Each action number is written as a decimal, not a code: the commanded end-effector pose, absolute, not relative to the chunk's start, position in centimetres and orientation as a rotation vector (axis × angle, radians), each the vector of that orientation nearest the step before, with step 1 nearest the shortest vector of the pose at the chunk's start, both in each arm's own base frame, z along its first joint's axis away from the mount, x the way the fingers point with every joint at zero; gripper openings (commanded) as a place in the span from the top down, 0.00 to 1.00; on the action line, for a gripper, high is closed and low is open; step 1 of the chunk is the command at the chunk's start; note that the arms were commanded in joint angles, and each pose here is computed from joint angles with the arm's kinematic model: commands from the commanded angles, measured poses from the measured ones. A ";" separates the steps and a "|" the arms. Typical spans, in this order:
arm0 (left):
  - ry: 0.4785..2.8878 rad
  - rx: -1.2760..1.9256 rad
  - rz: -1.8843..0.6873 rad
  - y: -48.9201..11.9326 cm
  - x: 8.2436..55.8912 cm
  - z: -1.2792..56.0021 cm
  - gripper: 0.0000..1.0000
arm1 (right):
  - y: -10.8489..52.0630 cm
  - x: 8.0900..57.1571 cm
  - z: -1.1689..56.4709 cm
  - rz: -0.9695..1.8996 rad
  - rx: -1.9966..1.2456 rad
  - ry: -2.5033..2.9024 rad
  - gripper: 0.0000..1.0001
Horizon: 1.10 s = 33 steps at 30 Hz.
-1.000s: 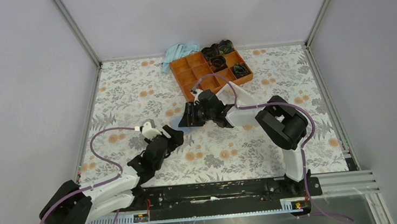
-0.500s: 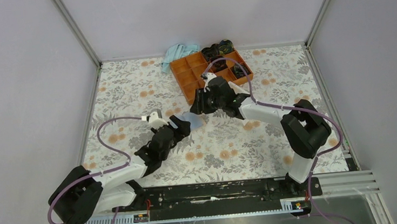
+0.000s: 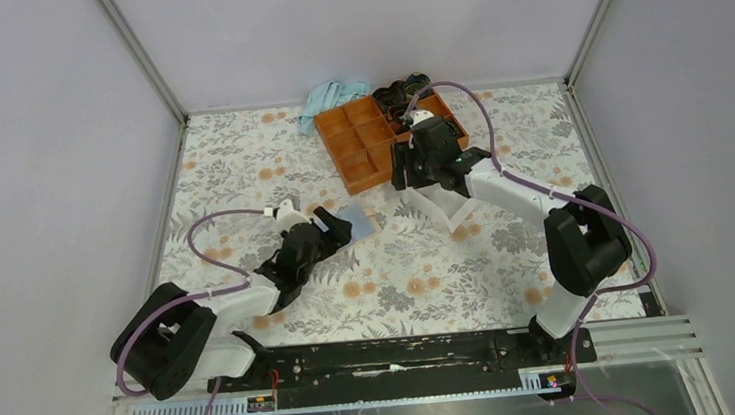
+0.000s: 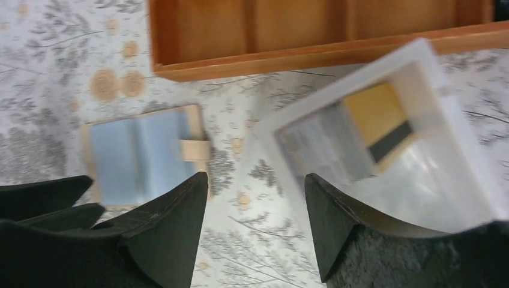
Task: Put the credit cards into the card holder
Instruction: Pick up the credit card from the storage box.
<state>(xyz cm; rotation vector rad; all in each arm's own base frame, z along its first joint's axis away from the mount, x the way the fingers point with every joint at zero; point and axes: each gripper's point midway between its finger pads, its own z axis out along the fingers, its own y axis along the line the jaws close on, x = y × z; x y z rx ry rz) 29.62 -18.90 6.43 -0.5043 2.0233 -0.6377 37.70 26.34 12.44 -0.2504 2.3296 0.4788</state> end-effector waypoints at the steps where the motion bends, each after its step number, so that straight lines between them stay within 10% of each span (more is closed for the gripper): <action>1: 1.958 -0.513 -0.725 -20.0 31.0 8.4 0.16 | 23.1 40.0 15.5 0.370 -0.241 2.267 0.32; 33: 1.997 -0.554 -0.742 -19.6 31.5 6.4 0.16 | 20.9 44.2 9.6 0.429 -0.328 2.372 0.31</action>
